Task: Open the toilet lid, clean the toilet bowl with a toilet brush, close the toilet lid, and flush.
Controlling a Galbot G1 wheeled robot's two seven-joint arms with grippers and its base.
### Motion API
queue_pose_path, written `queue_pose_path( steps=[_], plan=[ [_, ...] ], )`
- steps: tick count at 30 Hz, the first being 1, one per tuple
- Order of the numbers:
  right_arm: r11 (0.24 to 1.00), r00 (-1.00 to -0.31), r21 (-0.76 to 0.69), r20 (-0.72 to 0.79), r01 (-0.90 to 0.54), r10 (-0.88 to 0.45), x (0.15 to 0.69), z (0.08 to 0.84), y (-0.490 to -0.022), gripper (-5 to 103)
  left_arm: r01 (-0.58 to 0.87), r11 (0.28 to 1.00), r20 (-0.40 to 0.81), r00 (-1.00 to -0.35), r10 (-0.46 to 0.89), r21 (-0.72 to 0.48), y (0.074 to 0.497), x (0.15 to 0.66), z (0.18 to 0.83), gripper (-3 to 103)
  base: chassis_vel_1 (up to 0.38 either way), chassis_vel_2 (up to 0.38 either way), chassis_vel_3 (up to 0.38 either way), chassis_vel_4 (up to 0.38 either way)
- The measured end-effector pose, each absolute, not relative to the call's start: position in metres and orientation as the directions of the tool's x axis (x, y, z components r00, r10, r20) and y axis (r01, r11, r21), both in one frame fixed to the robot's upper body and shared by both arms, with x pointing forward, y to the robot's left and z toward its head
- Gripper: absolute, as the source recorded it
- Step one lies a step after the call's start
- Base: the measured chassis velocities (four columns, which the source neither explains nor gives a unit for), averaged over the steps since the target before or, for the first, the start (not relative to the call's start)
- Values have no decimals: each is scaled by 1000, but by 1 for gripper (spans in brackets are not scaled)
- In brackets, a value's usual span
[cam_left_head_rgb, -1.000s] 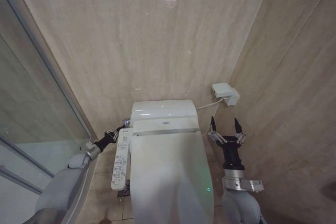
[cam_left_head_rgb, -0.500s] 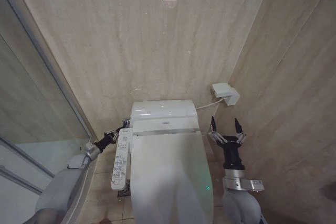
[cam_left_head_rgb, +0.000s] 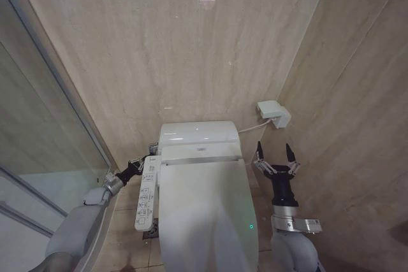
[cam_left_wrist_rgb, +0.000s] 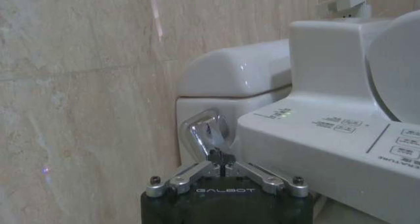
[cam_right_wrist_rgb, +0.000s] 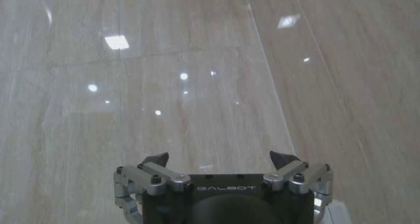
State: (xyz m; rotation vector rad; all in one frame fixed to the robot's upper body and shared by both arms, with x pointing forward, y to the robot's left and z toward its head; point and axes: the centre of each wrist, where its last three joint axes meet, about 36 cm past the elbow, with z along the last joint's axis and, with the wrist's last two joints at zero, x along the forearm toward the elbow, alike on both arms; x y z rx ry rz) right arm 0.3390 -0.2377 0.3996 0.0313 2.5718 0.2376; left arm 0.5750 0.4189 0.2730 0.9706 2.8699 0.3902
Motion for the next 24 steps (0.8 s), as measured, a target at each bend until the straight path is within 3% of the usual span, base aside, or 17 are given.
queue_pose_path(
  steps=[24],
  plan=[
    [983,-848,180,-524,-27,73,340,398,-235,100,584,768,-2,-796,606,264,418,575,272,0,0,0,0,0]
  ],
)
